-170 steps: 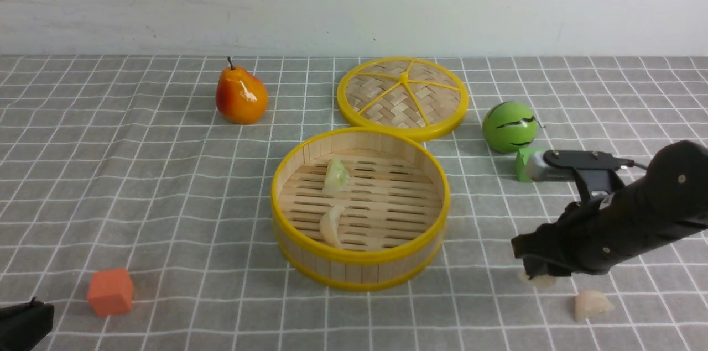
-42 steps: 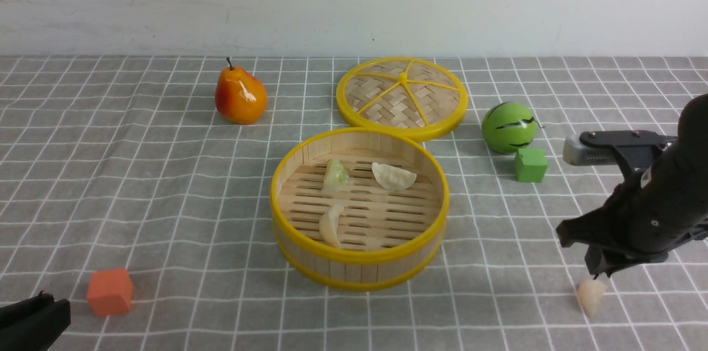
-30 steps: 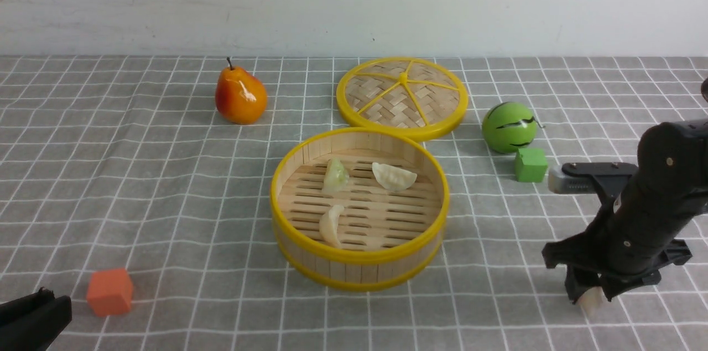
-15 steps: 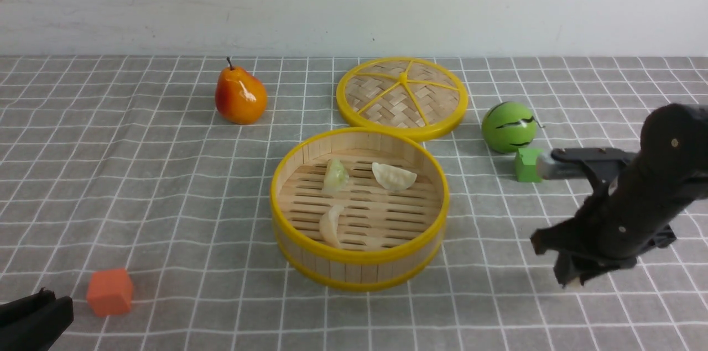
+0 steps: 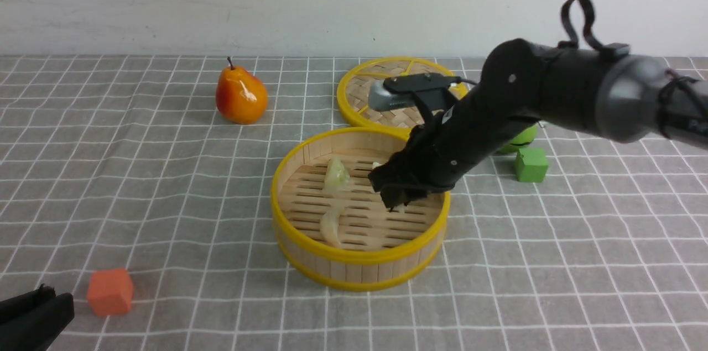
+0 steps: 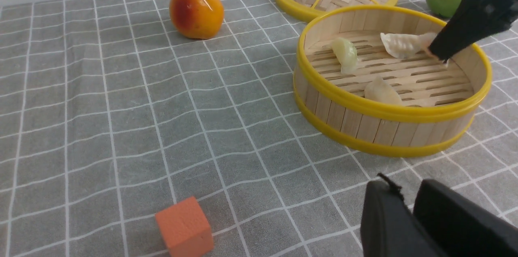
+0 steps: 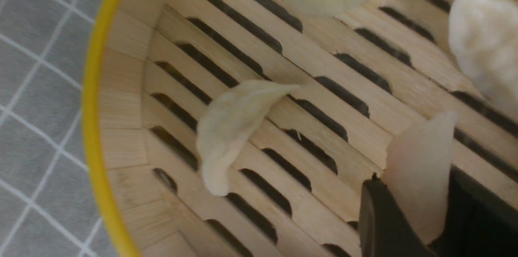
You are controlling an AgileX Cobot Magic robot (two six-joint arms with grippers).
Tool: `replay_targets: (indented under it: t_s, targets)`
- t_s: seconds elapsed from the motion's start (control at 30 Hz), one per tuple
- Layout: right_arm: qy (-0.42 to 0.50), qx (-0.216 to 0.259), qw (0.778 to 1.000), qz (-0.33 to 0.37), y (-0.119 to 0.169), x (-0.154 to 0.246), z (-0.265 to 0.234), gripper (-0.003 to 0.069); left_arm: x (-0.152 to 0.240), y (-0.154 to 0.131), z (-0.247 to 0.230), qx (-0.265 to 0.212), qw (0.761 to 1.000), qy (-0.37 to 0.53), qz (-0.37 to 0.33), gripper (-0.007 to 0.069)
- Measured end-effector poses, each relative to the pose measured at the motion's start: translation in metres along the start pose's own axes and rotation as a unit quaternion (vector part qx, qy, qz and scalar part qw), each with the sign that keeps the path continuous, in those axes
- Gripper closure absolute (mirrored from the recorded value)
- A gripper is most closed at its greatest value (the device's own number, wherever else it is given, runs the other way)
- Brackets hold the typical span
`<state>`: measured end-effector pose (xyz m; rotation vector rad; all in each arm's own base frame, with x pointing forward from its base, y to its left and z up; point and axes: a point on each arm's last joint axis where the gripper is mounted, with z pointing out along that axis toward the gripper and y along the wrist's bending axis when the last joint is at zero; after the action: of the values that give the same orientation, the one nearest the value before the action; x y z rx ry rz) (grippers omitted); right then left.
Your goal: Put the dumplings into the steamer on the table with the grey tablecloth.
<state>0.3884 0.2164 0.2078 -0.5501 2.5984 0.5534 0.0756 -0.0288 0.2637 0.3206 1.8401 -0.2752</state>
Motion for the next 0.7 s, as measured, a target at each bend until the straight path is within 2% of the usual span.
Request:
replay_targets:
  t_s: [0.07, 0.13, 0.2, 0.3, 0.4, 0.5, 0.53, 0.6, 0.63, 0.7]
  targets:
    - [0.014, 0.002, 1.0, 0.004, -0.004, 0.003, 0.014, 0.0475, 0.0, 0.0, 0.0, 0.0, 1.0, 0.0, 0.0, 0.0508]
    - [0.014, -0.002, 1.0, 0.009, -0.004, 0.003, 0.017, 0.0428, 0.0, 0.0, 0.0, 0.0, 1.0, 0.001, 0.0, 0.0505]
    - [0.02, -0.006, 1.0, 0.011, -0.003, 0.002, 0.018, 0.0329, 0.001, 0.0, 0.0, -0.001, 1.0, 0.003, 0.0, 0.0503]
    - [0.032, -0.008, 0.999, 0.015, -0.001, -0.001, 0.012, 0.0244, 0.001, 0.0, 0.0, -0.001, 1.0, 0.005, 0.0, 0.0503]
    - [0.033, 0.006, 0.999, 0.002, 0.006, -0.011, -0.015, 0.0226, 0.001, 0.0, 0.0, -0.001, 1.0, 0.004, 0.0, 0.0503]
    - [0.001, 0.047, 0.998, -0.047, 0.014, -0.024, -0.071, 0.0281, 0.0, 0.0, 0.0, 0.0, 1.0, 0.001, 0.0, 0.0503]
    - [-0.003, 0.046, 0.998, -0.048, 0.016, -0.025, -0.075, 0.0281, 0.0, 0.0, 0.0, 0.0, 1.0, 0.001, 0.0, 0.0503]
    - [-0.066, 0.101, 0.987, -0.102, 0.025, -0.032, -0.142, 0.0403, 0.0, 0.0, 0.0, 0.0, 1.0, -0.001, -0.001, 0.0503]
    - [-0.09, 0.114, 0.983, -0.114, 0.029, -0.032, -0.164, 0.0435, 0.0, 0.0, 0.0, 0.0, 1.0, -0.001, -0.001, 0.0503]
    - [-0.157, 0.147, 0.966, -0.141, 0.038, -0.027, -0.22, 0.056, 0.0, 0.0, 0.0, 0.001, 1.0, 0.0, -0.001, 0.0503]
